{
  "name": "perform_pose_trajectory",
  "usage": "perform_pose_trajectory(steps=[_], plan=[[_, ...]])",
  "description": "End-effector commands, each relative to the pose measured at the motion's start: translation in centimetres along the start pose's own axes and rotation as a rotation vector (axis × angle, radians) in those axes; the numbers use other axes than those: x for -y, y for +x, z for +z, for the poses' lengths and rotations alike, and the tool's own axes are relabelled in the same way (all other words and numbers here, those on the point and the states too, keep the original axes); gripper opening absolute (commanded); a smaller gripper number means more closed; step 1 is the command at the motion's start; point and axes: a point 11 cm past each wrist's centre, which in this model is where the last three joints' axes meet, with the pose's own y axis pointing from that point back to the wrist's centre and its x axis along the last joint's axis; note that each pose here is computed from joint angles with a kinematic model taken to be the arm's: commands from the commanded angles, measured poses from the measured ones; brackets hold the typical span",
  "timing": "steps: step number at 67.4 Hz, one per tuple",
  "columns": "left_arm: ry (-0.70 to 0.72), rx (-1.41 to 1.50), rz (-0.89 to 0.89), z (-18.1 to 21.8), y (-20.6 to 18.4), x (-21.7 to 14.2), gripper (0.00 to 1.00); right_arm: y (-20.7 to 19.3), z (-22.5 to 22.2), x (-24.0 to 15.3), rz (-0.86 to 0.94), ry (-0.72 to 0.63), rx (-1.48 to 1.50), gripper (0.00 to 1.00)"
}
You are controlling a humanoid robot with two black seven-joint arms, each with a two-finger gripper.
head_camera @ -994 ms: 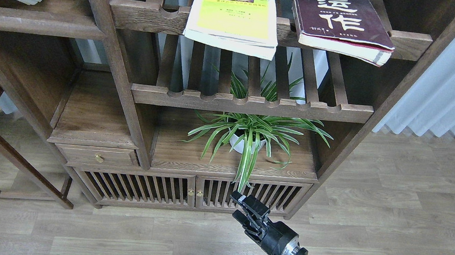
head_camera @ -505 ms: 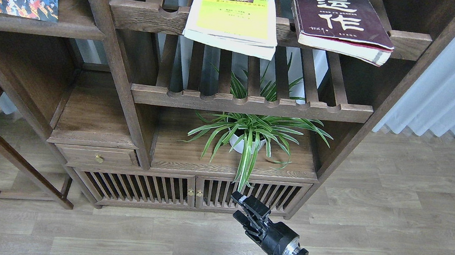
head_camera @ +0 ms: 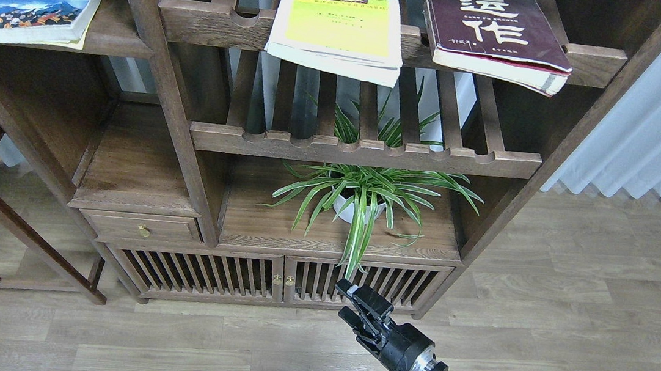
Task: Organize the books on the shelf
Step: 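Lay the colourful book on the high shelf and release with left gripper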
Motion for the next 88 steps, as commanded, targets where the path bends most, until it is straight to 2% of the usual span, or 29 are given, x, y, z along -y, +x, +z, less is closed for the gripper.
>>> perform_pose_trajectory(steps=[1,13,22,34,51,72,88], plan=[[0.010,-0.007,-0.014,-0.7,-0.1,0.1,0.98,0.0,0.0,0.0,0.000,0.000,0.000,0.89],[0.065,-0.039,0.007,-3.9,1.6,-0.2,0.99,0.0,0.0,0.0,0.000,0.000,0.000,0.89],[0.146,-0.073,0.000,-8.6,2.4,0.0,0.99,-0.1,0.0,0.0,-0.001,0.000,-0.001,0.89],[0.202,-0.097,-0.062,-12.2,1.1,0.3,0.98,-0.1,0.0,0.0,-0.001,0.000,-0.001,0.89],[0.159,-0.103,-0.129,-11.3,-0.9,0.5,0.98,-0.1,-0.2,0.0,-0.002,0.007,0.002,0.89],[0.241,-0.061,-0.117,-12.5,0.9,-3.7,0.98,0.0,-0.1,0.0,-0.001,0.003,0.001,0.89],[0.243,-0.018,-0.054,-10.7,3.1,-7.3,0.98,0.0,-0.1,0.0,-0.001,0.003,0.001,0.89]])
